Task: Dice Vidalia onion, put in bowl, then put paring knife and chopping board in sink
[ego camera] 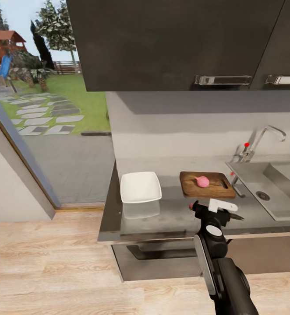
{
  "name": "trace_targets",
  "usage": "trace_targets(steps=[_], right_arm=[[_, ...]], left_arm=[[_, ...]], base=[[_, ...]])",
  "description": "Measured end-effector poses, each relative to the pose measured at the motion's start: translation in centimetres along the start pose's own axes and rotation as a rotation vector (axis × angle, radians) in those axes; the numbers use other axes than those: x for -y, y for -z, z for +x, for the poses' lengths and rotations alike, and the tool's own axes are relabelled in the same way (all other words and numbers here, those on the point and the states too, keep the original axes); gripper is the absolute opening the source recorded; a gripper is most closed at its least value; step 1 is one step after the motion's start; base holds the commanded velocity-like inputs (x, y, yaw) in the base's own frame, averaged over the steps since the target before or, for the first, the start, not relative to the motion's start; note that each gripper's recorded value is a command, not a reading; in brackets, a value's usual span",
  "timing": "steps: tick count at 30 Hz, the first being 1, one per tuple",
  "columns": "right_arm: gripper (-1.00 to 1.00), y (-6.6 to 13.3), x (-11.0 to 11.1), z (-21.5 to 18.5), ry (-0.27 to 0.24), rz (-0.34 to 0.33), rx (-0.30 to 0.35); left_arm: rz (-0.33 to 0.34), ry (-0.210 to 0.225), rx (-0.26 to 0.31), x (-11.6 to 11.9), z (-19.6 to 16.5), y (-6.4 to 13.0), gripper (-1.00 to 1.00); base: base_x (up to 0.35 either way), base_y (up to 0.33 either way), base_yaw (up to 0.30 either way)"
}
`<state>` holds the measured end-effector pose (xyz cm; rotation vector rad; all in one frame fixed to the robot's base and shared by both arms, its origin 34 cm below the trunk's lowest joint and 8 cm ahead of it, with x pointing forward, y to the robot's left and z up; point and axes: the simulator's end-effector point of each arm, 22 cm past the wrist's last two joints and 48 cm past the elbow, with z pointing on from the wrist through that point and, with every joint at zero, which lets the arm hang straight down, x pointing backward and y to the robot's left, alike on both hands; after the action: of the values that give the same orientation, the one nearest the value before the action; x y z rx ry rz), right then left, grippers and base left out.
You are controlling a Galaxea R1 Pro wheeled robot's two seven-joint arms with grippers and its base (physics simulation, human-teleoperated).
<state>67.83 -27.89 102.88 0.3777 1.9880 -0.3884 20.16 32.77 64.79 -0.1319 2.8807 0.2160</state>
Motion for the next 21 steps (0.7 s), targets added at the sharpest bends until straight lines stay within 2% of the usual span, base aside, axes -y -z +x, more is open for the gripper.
trace_targets(steps=[2,5,10,12,14,17,21], right_arm=[[1.00,-0.2,0.6,-1.3,-0.021,0.037,0.017],[1.00,-0.4,0.9,-2.4,-0.052,0.057,0.021],[1.00,-1.0,0.8,-5.4,-0.149,0.089,0.018],[1.00,-1.1,0.9,-6.3,-0.159,0.102,0.018],[1.00,-1.3,1.0,-10.0,-0.163,0.131,0.029],[1.00,-1.7,0.5,-12.3,-0.156,0.129,0.036],[1.00,-3.0,-1.4,-14.6,-0.142,0.107,0.020]], left_arm=[[0.000,0.000,0.000,0.0,0.0,0.0,1.00],[0.000,0.000,0.000,0.0,0.0,0.0,1.00],[0.000,-0.001,0.000,0.0,0.0,0.0,1.00],[0.000,-0.002,0.000,0.0,0.0,0.0,1.00],[0.001,-0.002,0.000,0.0,0.0,0.0,1.00],[0.001,-0.003,0.000,0.0,0.0,0.0,1.00],[0.001,-0.003,-0.002,0.0,0.1,0.0,1.00]], base=[[0.002,0.003,0.000],[0.001,0.002,0.000],[0.000,0.000,0.000],[0.000,0.000,0.000],[0.000,0.000,0.000],[0.000,0.000,0.000],[0.000,0.000,0.000]])
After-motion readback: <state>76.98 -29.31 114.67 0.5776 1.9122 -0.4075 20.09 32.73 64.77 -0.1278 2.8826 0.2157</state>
